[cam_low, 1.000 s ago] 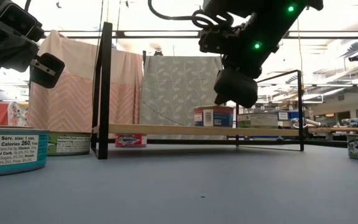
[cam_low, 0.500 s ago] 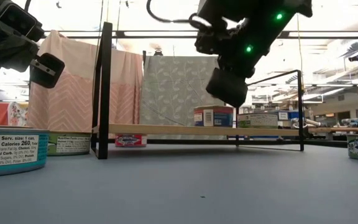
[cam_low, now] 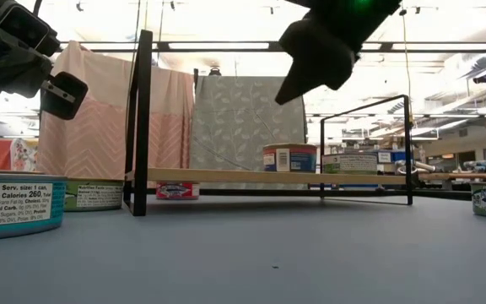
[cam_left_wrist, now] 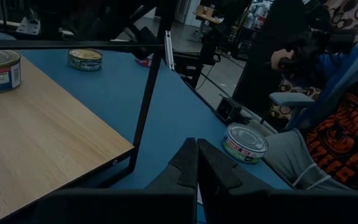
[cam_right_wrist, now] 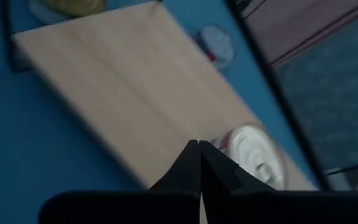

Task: Stack canned seafood by type on shelf
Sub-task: Put the blue/pink tuna can on the shelf

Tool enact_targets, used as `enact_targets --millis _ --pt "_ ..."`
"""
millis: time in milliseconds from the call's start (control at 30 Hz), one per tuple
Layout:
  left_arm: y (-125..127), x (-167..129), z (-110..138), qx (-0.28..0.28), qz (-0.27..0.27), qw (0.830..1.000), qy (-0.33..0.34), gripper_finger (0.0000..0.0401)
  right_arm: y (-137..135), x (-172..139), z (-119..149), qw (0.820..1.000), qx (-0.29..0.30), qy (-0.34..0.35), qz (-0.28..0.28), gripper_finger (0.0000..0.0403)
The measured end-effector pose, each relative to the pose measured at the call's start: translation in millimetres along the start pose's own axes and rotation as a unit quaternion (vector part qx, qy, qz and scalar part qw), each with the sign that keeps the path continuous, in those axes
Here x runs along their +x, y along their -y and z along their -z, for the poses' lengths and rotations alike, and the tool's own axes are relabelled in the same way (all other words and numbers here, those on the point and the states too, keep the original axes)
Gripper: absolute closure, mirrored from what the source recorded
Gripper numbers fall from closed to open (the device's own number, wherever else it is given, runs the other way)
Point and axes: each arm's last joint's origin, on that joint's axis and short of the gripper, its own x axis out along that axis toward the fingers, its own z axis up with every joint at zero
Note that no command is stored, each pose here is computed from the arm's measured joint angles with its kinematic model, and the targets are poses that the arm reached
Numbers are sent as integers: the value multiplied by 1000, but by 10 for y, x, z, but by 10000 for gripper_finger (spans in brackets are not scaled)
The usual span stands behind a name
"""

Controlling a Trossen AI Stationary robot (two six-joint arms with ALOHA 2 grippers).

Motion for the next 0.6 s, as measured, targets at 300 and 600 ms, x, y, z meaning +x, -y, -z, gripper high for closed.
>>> enact_targets --millis 300,600 --pt "0 0 0 1 0 1000 0 394 131 226 3 998 22 -50 -34 398" --pt "0 0 -1 2 0 1000 0 394 279 467 -45 993 49 -78 -76 400"
